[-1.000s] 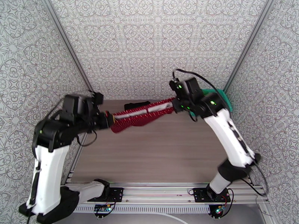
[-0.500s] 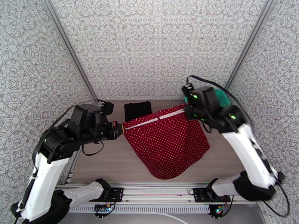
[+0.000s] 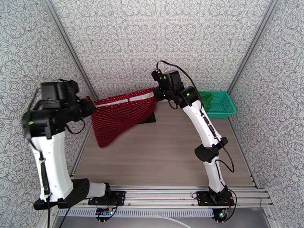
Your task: Fold and stack the mixed laundry pile
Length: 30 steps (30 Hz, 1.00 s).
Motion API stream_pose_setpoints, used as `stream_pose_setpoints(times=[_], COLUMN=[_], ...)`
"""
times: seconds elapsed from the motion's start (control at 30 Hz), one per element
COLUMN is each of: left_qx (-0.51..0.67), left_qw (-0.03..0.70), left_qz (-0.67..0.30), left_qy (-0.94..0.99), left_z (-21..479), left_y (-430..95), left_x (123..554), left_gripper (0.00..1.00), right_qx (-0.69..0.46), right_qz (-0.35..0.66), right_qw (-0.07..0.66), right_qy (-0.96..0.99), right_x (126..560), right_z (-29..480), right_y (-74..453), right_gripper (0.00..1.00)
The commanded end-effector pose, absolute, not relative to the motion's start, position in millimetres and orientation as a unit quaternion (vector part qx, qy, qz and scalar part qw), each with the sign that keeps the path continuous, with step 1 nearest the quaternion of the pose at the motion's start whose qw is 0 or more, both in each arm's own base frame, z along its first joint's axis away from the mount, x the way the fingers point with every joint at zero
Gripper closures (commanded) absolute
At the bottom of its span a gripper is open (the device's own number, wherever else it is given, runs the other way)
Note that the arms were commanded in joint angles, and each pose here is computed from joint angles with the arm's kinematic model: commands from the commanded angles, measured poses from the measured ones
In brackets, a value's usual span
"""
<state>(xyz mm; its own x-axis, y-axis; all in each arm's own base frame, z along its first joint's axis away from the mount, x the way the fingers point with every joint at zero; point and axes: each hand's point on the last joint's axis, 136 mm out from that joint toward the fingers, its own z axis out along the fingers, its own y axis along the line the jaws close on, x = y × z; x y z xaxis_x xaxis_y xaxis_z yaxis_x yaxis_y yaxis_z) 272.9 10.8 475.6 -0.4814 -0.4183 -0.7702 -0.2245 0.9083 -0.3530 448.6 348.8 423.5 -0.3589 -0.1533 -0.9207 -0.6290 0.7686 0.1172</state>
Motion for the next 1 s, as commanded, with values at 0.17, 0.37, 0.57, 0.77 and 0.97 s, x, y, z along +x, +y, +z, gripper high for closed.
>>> stream_pose_setpoints(times=[0.17, 0.37, 0.57, 0.77, 0.97], left_qx=[-0.263, -0.310, -0.289, -0.193, -0.101], left_qw=[0.460, 0.332, 0.210, 0.140, 0.073], left_qz=[-0.075, -0.231, -0.291, -0.274, -0.245], left_qy=[0.845, 0.860, 0.888, 0.932, 0.962], left_z=[427.4, 265.8, 158.4, 123.5, 93.7], left_y=[27.3, -34.3, -104.3, -169.5, -242.9], left_x=[222.7, 205.3, 156.8, 127.9, 125.5], left_gripper=[1.00, 1.00, 1.00, 1.00, 1.00], right_qx=[-0.256, -0.277, -0.249, -0.212, -0.195], right_qz=[0.298, 0.174, 0.050, 0.002, -0.051], right_qw=[0.516, 0.414, 0.352, 0.344, 0.332], right_qy=[0.761, 0.849, 0.901, 0.915, 0.922], right_x=[444.1, 442.7, 417.4, 404.3, 410.9], right_z=[409.7, 228.8, 128.4, 114.7, 105.2], right_y=[364.8, 333.9, 260.8, 214.5, 179.5], right_gripper=[1.00, 1.00, 1.00, 1.00, 1.00])
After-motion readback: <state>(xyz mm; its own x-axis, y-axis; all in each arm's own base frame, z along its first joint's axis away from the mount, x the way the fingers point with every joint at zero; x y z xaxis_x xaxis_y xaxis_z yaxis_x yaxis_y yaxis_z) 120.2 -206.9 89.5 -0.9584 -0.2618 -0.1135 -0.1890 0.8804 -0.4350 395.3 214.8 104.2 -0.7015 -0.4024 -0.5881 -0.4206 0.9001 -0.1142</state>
